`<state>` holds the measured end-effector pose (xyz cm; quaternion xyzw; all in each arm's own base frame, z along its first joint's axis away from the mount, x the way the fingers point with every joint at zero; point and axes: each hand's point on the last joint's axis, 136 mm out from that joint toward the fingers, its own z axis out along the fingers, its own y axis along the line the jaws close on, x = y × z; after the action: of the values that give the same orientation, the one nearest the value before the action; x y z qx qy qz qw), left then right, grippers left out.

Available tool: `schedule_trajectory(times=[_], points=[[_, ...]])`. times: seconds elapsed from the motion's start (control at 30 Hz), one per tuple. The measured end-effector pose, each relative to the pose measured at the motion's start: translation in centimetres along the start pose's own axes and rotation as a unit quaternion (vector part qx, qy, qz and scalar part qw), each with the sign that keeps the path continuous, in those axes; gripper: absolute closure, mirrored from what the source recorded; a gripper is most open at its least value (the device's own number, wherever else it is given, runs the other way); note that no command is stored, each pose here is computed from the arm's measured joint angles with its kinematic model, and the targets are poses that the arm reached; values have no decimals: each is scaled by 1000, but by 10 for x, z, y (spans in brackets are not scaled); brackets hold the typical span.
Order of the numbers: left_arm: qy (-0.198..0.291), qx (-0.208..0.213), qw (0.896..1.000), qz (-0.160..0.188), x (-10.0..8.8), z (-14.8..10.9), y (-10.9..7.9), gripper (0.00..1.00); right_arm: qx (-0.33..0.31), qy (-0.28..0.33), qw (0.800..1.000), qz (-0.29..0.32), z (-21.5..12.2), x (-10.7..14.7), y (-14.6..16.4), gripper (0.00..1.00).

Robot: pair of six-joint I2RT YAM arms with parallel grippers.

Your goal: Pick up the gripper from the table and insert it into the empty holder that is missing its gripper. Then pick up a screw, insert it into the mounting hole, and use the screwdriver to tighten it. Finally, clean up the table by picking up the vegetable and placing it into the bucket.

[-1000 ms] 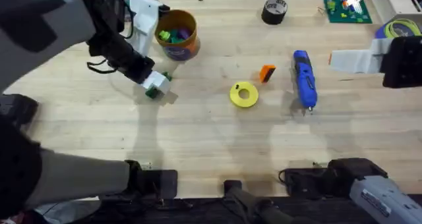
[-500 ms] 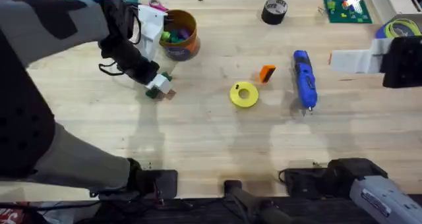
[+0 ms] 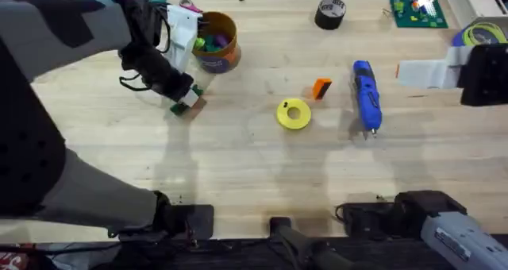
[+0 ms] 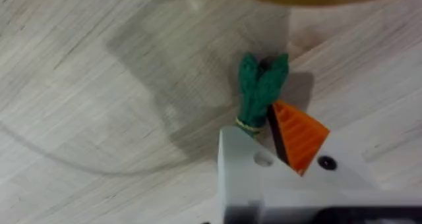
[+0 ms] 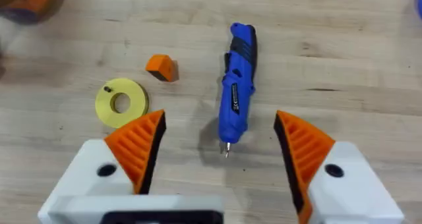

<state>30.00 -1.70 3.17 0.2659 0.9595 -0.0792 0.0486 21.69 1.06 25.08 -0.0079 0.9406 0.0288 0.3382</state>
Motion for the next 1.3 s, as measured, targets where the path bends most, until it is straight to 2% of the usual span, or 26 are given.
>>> schedule_trajectory(times=[0.27, 0.37, 0.5, 0.6, 0.73, 0.87, 1.1, 1.3], points=[[3, 1, 1000, -3, 0, -2, 0, 996, 0, 0, 1000, 0, 0, 0, 0, 5], [6, 1, 1000, -8, -2, -12, 0, 996, 0, 0, 1000, 0, 0, 0, 0, 5], [-15, -11, 1000, -5, -16, -41, 2, 996, 0, 0, 1000, 0, 0, 0, 0, 5], [-44, -27, 999, 1, -26, -73, 0, 996, 0, 0, 1000, 0, 0, 0, 0, 5], [-92, -51, 994, 10, -37, -118, -5, 996, 0, 0, 1000, 0, 0, 0, 0, 5], [-133, -75, 988, 20, -40, -151, -10, 996, 0, 3, 1000, 0, 0, 2, 0, 5], [-178, -98, 979, 22, -36, -183, -22, 996, 0, 6, 1000, 0, 0, 3, 0, 5], [-198, -108, 974, 25, -34, -196, -27, 996, 0, 7, 1000, 0, 0, 4, 0, 5]])
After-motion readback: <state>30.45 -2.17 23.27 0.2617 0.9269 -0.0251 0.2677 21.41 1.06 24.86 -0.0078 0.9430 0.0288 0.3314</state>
